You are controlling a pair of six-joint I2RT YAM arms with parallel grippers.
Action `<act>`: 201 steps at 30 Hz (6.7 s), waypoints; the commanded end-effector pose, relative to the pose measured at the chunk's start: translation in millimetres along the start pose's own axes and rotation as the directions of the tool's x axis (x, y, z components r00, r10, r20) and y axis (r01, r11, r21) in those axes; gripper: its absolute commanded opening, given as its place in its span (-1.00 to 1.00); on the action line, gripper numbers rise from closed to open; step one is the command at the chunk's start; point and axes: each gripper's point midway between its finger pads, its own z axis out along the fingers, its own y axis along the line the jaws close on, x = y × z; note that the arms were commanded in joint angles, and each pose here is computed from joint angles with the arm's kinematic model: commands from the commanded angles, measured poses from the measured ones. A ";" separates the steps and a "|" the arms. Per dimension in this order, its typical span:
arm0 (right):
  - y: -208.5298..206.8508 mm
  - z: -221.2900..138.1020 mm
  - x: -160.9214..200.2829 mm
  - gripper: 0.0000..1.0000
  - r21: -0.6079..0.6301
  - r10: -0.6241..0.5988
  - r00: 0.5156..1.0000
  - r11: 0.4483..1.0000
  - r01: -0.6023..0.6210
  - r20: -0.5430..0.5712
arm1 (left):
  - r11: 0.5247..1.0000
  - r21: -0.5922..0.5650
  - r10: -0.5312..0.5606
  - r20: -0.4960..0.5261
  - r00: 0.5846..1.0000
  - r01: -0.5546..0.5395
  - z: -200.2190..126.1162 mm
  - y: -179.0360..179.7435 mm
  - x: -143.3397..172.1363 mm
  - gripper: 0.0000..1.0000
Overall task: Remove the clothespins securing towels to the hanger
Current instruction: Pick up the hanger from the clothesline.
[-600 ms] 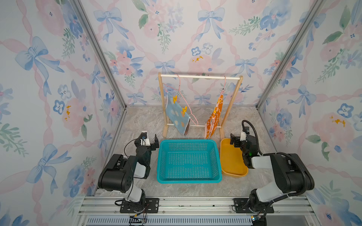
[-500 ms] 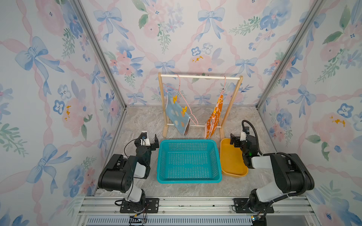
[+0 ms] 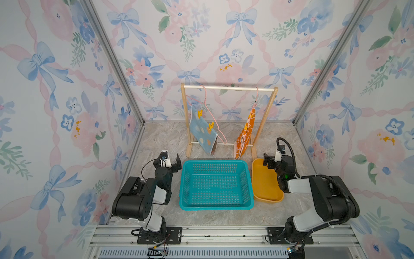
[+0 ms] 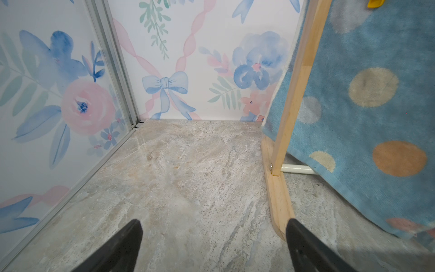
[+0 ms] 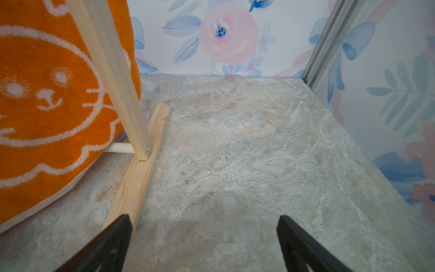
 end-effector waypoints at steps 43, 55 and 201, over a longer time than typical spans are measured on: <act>8.1 -29.6 -29.5 0.53 0.062 -0.064 0.986 0.995 0.074 -0.155 | 0.963 -0.119 -0.197 0.296 0.935 0.241 -69.3 26.2 -118.1 0.48; 44.7 -75.2 -60.1 0.50 -0.013 -0.049 0.996 0.999 0.049 -0.071 | 0.941 0.269 -0.263 0.194 0.945 0.206 -56.3 -86.8 -196.9 0.42; 134.2 -201.4 -121.2 0.12 -0.383 -0.214 0.976 0.899 0.213 0.042 | 0.818 0.571 -0.129 0.285 0.950 -0.060 -60.8 -163.1 -378.2 -1.00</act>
